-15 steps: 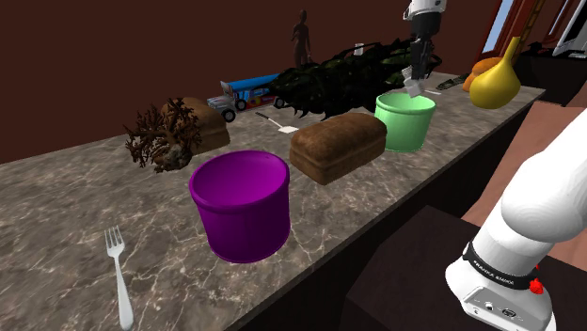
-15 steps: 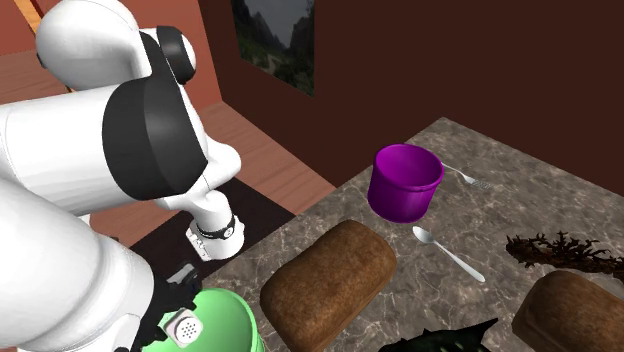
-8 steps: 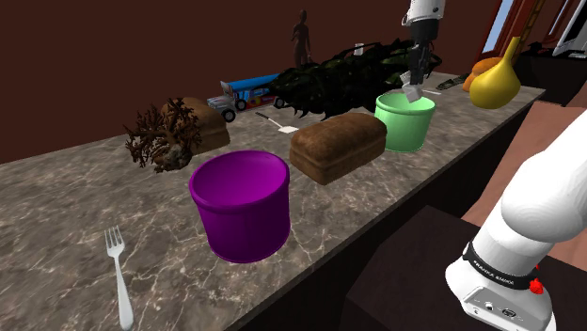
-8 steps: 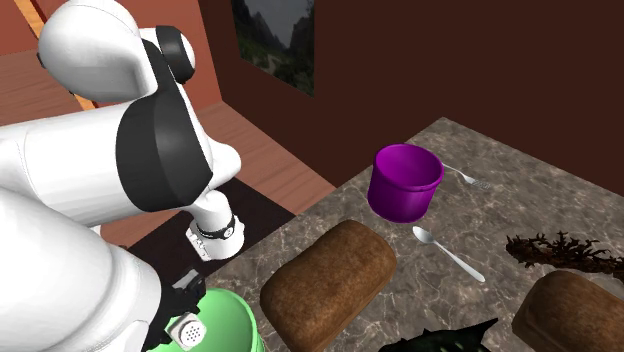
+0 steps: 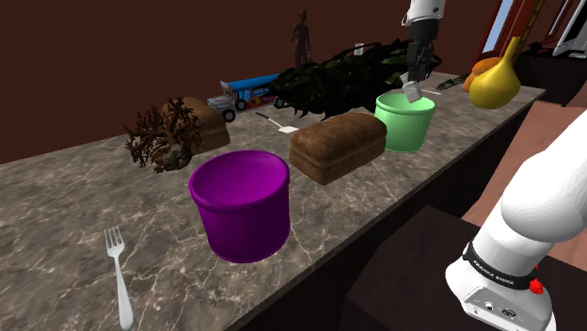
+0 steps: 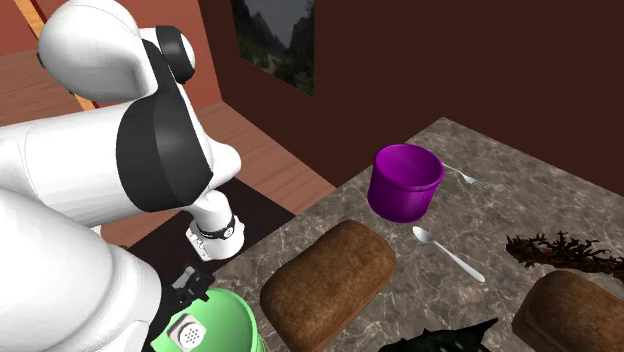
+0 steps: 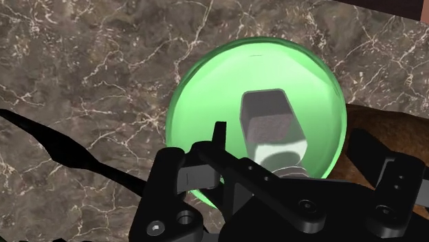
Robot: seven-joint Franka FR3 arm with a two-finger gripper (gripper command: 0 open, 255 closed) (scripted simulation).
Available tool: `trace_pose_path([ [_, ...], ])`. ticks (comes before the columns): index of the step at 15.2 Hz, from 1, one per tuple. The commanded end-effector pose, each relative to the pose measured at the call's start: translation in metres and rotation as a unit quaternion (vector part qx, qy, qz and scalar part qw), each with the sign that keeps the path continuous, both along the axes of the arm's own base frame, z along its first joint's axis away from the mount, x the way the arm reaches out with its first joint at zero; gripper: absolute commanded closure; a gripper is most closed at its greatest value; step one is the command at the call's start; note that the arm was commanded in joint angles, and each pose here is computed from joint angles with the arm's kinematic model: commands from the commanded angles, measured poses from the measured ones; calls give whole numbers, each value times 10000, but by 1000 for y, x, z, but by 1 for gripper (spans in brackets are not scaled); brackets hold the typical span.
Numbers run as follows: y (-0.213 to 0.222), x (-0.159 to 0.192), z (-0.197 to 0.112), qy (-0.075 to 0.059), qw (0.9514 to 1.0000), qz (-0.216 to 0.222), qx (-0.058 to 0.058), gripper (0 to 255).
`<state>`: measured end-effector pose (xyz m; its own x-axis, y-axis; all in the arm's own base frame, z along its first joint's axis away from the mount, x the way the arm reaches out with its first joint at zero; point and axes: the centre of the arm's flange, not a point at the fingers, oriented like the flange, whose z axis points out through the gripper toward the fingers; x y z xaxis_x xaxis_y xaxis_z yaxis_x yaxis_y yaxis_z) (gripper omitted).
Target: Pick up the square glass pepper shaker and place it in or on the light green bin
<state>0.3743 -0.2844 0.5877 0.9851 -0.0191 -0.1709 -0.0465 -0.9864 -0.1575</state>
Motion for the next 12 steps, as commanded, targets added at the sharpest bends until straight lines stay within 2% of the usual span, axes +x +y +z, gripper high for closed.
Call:
trace_pose_path([
  [1,-2,2,13,0,10000,0,0,0],
  [4,-8,8,49,0,10000,0,0,0],
  [12,-8,8,49,0,10000,0,0,0],
])
